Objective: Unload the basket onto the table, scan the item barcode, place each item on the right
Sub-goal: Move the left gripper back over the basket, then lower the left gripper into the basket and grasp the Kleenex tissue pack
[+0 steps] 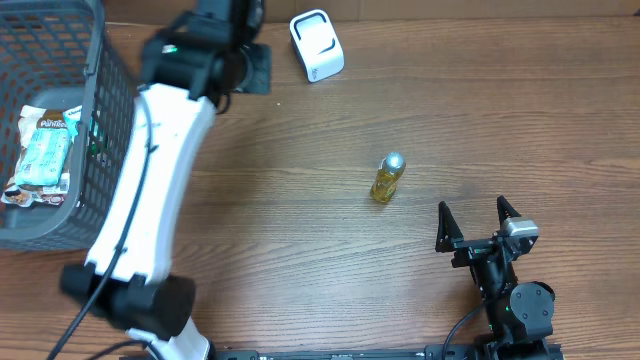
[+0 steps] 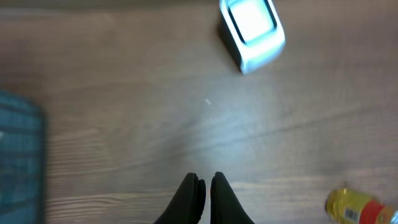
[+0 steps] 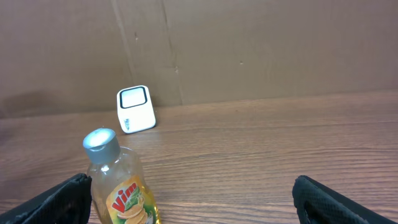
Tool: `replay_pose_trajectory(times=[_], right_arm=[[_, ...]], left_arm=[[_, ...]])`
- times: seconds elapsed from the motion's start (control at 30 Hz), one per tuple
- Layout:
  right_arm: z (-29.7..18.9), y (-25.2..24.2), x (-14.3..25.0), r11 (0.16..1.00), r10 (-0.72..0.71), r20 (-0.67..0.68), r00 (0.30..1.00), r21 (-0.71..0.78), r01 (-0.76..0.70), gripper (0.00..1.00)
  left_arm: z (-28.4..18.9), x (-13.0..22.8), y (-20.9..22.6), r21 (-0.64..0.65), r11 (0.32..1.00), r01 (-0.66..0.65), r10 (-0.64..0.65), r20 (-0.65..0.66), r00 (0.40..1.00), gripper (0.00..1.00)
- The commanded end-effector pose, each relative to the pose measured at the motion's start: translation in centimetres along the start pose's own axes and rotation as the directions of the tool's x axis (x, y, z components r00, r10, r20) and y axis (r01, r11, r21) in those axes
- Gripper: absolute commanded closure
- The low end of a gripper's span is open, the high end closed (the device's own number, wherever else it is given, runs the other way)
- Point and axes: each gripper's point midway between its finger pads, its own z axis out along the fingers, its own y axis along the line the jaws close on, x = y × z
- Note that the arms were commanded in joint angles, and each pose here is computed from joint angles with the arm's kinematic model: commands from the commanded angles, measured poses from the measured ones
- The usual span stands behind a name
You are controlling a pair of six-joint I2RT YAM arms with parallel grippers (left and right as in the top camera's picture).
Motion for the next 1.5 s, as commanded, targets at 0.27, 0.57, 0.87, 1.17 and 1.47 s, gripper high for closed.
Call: replay_pose_trajectory(times=[0.27,0.57,0.87,1.17,1.47], right_arm=[[0.0,0.0,0.2,1.000,-0.004,0.003,1.000,-0.003,0.004,0.00],[0.0,0.0,0.2,1.000,-0.004,0.003,1.000,-0.003,0.004,0.00],[0.0,0.0,0.2,1.000,-0.004,0.003,1.000,-0.003,0.004,0.00],[0.0,0.0,0.2,1.000,-0.004,0.003,1.000,-0.003,0.004,0.00],[0.0,0.0,0.2,1.000,-0.004,0.003,1.000,-0.003,0.004,0.00]], left_arm=[[-12.4,-1.6,15.1,-0.224,0.886,0.407,-0.334,0.302,0.893,0.84],[-12.8,2.0,20.6,-0.328,0.803,0.497,-0.436,0.245,0.866,0.80],[-13.9,2.2,25.0,-0.359,0.717,0.598,-0.503,0.326,0.800,0.59],[-14.4,2.2,29.4,-0.384,0.641,0.664,-0.530,0.404,0.745,0.14],[-8.8,3.1,31.5,-0.304,0.706,0.640,-0.588,0.252,0.768,0.00]])
